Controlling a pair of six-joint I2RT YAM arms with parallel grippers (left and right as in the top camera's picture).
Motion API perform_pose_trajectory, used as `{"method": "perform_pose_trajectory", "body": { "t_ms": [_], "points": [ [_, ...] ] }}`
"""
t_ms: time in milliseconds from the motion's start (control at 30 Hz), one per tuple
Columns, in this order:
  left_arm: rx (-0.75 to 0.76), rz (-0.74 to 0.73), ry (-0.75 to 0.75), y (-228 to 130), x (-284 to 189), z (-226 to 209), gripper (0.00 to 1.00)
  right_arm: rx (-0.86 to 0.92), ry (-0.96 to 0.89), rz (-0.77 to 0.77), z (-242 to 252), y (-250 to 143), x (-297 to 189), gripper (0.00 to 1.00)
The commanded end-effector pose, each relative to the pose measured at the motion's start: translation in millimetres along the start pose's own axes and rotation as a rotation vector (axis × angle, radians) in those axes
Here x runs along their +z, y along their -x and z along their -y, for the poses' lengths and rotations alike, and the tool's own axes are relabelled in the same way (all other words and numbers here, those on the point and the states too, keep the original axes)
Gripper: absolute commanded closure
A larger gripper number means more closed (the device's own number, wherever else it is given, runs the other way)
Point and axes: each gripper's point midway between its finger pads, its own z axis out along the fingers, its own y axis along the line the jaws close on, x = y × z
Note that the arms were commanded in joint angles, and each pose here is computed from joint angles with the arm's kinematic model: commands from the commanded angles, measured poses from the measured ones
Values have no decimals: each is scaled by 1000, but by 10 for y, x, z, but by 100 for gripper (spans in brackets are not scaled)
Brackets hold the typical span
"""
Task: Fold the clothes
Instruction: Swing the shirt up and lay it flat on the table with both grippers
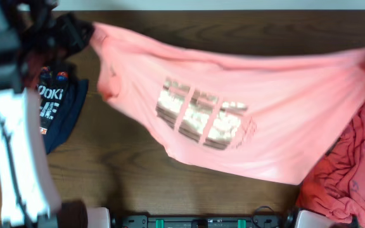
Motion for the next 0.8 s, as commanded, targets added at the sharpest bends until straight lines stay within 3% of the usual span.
{"method": "perform_pose_trajectory", "body": {
  "t_ms": [0,167,333,433,533,767],
  "points": [
    [47,-38,-44,25,503,-46,94,-23,82,-8,-202,85,378,99],
    [51,39,-87,288,905,-98,94,-1,141,130,-333,467,536,99],
    [105,182,-143,679,749,126,94,11,150,290,-351,870,157,99],
    [109,163,-180,661,697,225,94,21,84,298,-225,863,25,99],
    [49,56,-181,413,734,177,94,20,2,189,-64,583,58,99],
    [-75,-416,21,-861,693,-242,94,-29,-186,-287,331,-612,312,99]
  ]
}}
